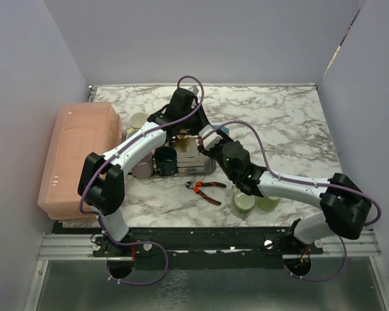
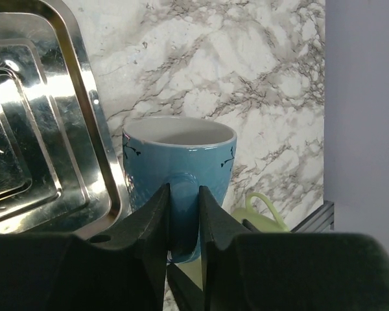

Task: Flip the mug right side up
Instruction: Turn over the cup at the center of the board.

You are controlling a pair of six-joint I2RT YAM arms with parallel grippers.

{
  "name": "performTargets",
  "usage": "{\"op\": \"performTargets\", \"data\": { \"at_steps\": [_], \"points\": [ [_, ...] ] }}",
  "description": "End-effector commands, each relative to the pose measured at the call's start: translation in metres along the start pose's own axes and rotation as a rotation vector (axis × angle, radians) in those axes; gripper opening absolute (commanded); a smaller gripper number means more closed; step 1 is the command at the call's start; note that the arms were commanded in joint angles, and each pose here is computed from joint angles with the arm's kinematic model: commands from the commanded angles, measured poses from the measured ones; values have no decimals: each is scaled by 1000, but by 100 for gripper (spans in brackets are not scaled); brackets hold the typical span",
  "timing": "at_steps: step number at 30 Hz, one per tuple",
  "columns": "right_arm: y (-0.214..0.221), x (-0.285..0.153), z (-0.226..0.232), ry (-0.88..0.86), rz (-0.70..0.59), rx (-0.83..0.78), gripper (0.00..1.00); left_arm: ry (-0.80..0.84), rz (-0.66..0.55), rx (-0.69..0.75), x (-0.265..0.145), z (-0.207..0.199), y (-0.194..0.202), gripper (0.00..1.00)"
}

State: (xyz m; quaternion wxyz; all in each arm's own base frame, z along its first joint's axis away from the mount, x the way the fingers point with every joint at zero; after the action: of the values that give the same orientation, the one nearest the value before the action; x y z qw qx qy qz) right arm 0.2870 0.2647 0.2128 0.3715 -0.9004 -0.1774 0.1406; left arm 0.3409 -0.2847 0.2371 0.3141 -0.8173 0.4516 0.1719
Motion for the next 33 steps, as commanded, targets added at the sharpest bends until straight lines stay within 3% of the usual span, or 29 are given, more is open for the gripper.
{"op": "performTargets", "data": {
  "at_steps": [1, 19, 25, 33],
  "points": [
    [-5, -15, -7, -13, -35, 78, 54, 35, -70, 38, -7, -16, -14, 0],
    [-3, -73, -42, 46, -66, 477, 55, 86, -197, 212, -28, -15, -21, 0],
    [0, -75, -56, 123, 43, 650, 57, 115, -260, 333, -44, -21, -25, 0],
    [-11, -66, -83, 166, 239, 1075, 62, 166, -404, 604, -66, -42, -12, 0]
  ]
}}
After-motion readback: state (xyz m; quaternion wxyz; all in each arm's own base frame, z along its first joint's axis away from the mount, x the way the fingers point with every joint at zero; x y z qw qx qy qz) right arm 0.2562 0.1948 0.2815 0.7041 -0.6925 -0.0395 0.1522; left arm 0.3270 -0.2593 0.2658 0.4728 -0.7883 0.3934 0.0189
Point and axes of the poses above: each gripper's point midway between its finger pads, its own x axis out along the fingers, its own z axis along the line the jaws close on, y = z × x, the point moved 6 cm from there along -x, back along the fingers, and after that the axes turned 11 degrees about -x, right-handed, at the moved point
